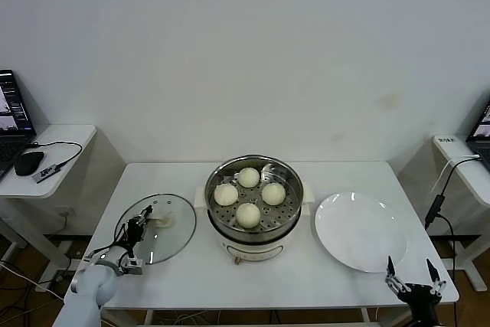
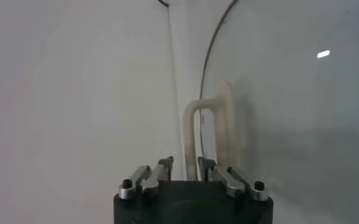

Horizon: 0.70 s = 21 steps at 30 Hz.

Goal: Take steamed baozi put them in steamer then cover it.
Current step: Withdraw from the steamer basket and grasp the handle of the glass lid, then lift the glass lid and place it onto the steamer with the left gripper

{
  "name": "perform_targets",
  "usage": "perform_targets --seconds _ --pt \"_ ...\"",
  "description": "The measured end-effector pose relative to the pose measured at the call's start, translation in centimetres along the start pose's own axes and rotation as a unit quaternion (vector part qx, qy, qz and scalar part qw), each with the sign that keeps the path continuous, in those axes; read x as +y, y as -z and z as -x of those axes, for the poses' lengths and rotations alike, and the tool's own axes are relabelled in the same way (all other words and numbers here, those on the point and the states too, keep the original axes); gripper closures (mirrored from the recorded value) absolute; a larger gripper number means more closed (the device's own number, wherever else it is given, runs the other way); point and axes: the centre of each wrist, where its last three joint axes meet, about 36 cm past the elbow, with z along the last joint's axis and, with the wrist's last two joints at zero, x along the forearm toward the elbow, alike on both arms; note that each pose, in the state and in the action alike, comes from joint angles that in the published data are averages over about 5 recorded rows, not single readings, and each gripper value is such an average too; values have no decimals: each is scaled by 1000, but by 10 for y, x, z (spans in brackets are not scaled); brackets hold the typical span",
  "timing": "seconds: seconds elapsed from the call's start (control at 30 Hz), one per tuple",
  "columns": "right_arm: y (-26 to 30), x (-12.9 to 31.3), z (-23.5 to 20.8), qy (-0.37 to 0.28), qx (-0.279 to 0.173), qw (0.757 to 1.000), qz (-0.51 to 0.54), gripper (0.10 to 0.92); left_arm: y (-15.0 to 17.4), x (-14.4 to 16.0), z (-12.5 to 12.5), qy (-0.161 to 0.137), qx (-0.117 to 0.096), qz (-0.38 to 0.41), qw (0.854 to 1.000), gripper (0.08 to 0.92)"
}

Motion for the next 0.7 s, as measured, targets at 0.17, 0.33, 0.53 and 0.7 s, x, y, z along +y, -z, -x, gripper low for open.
perform_targets --seconds 0.17,0.33,0.53,0.7 --pt "0 3 0 7 0 1000 -3 200 1 -2 -7 14 3 -6 1000 846" --pt "1 4 1 15 -2 1000 -8 200 4 2 -19 29 12 -13 999 849" --pt "1 6 1 29 -1 999 -18 200 8 19 -38 53 30 -15 998 849" --pt "1 11 4 41 -4 999 -22 200 15 41 -60 72 51 -14 996 849"
